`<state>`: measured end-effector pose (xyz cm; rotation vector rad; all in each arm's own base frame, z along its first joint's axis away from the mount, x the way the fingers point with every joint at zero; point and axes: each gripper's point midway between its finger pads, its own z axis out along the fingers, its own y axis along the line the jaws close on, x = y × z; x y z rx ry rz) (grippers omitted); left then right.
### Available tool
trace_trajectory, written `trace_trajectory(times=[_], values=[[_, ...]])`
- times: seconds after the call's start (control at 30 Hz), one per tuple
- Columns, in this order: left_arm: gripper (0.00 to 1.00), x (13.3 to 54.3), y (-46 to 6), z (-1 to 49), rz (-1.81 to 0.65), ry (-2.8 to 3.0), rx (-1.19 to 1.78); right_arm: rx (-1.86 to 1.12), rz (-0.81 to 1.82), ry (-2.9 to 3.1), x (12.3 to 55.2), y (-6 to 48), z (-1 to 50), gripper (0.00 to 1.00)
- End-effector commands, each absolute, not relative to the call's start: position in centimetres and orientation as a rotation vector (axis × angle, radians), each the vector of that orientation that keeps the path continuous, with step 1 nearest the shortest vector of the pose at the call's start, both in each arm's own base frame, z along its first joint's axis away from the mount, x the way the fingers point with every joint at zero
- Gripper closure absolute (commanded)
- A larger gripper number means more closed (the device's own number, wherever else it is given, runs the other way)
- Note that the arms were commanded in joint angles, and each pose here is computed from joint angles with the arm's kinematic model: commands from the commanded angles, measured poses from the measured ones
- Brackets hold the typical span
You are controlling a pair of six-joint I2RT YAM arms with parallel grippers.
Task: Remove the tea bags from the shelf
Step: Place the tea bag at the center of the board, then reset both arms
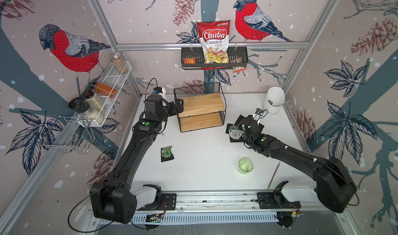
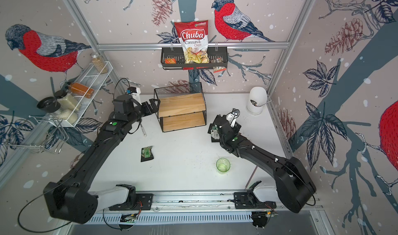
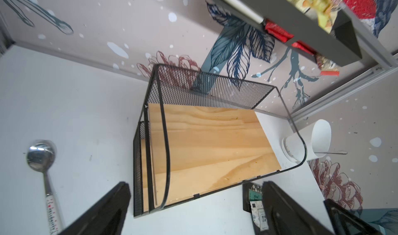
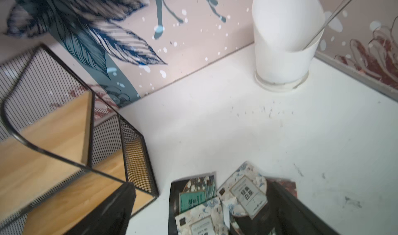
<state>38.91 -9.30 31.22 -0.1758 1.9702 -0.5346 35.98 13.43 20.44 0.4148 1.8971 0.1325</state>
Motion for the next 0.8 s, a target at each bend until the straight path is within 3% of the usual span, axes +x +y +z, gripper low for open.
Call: trace_trajectory(times=[0.0,0.13,0.23,0.4,0.53,0.77], values=[[0.03,37.4,-7.0,33.3,-0.427,1.868,-0.209,0.369,0.17,1.852,35.7,11.3,23.2,0.0],[0.02,34.3,-4.3,32.9,-0.27,1.797,-0.242,0.463,0.11,1.734,34.0,5.4,25.6,0.0],[0.02,32.1,1.1,29.2,-0.013,1.748,-0.514,0.538,-0.051,1.664,32.2,0.5,25.1,0.0],[0.02,30.2,2.1,21.6,0.152,1.717,-0.353,0.538,-0.131,1.574,30.0,-4.7,21.1,0.0],[0.0,28.4,5.0,16.0,0.181,1.693,-0.528,0.498,-0.181,1.602,29.8,-5.5,17.4,0.0],[0.01,30.7,3.8,13.2,0.187,1.771,-0.343,0.424,-0.175,1.573,31.3,-4.9,15.6,0.0]])
